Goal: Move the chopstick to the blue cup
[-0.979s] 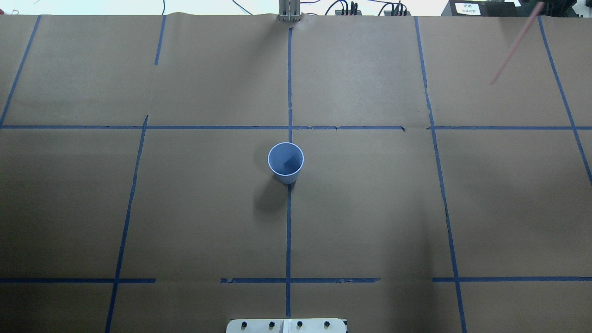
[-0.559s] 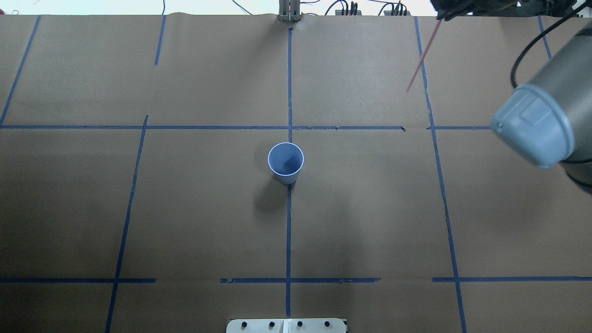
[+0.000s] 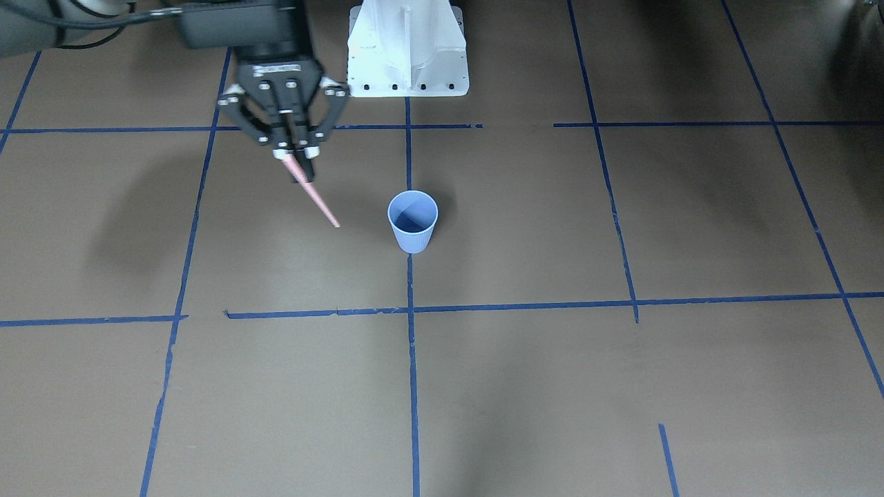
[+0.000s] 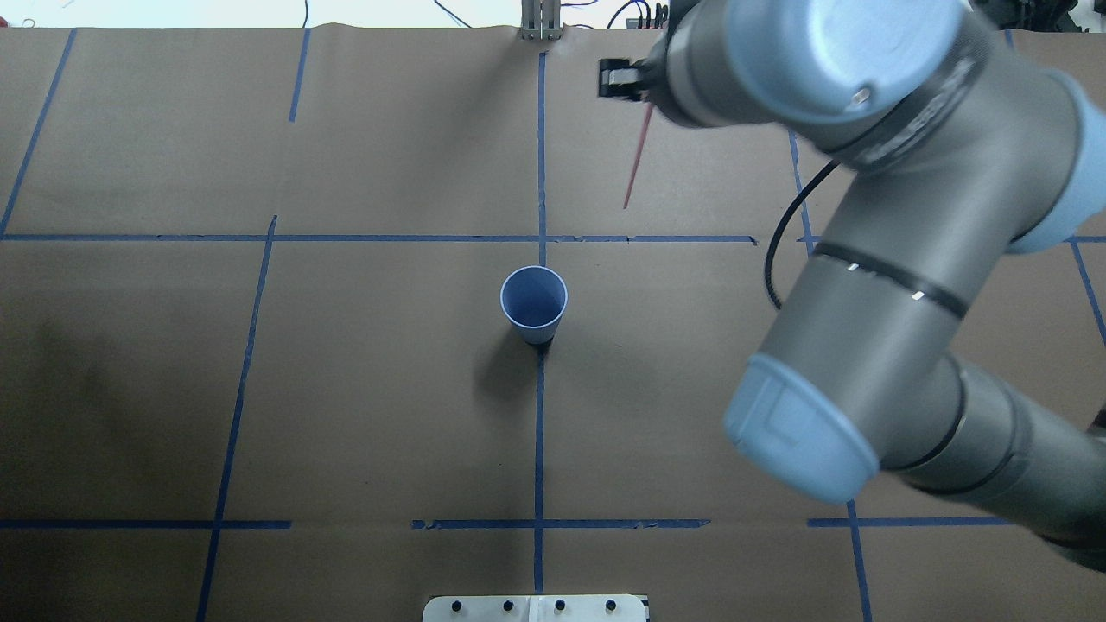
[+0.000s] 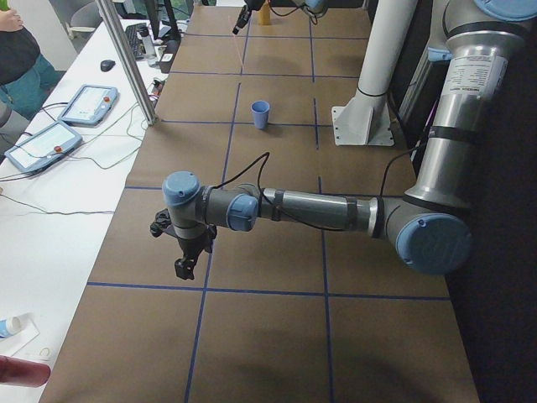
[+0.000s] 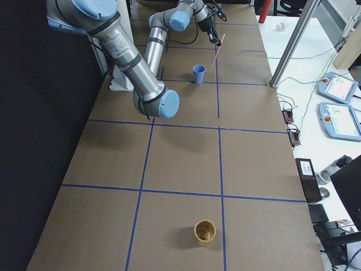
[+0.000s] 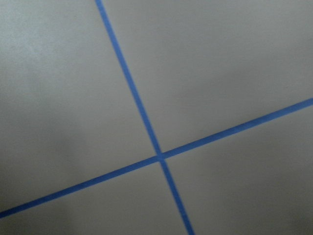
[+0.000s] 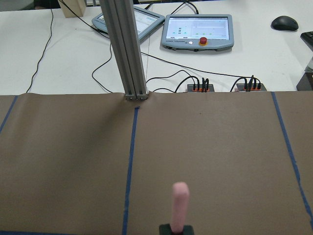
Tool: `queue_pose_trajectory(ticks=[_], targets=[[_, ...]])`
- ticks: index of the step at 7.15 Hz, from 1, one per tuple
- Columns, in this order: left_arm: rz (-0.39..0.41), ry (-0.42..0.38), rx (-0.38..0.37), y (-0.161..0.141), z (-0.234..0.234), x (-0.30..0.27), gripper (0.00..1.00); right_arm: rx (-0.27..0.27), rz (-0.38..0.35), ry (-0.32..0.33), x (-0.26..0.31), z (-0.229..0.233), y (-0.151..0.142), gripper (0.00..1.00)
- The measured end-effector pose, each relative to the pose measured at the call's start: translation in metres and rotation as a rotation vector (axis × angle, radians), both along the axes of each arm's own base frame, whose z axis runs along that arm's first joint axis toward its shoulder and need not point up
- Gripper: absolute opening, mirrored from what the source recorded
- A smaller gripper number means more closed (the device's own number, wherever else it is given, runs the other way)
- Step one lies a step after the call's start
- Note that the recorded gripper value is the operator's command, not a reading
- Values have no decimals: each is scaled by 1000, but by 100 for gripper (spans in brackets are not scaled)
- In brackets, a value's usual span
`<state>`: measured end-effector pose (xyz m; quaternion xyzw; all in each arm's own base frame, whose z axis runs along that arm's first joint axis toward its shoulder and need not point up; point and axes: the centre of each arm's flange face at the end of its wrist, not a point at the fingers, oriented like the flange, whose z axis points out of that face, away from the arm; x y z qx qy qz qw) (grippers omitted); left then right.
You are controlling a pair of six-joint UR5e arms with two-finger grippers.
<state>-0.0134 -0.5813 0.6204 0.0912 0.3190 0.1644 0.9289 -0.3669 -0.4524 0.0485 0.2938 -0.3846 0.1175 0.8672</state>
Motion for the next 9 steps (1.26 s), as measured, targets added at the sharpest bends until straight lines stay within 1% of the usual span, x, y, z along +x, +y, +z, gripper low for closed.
queue_pose_trajectory(ticks=[1,3,6,7,8,9], targets=[[-6,1,2,0,2,-4,100,3,8,1,-35,-15,8,0],[-10,3,3,0,3,-7,100,-14,12,0,-82,-36,15,0],[-12,3,2,1,3,-7,100,-31,-15,26,-114,-26,32,0],[-12,3,1,1,3,-7,100,-37,-28,39,-121,-17,37,4],[-12,3,2,1,3,-7,100,-43,-39,51,-128,-9,43,50],[-13,3,3,1,2,-7,100,-48,-50,59,-134,-2,48,99]])
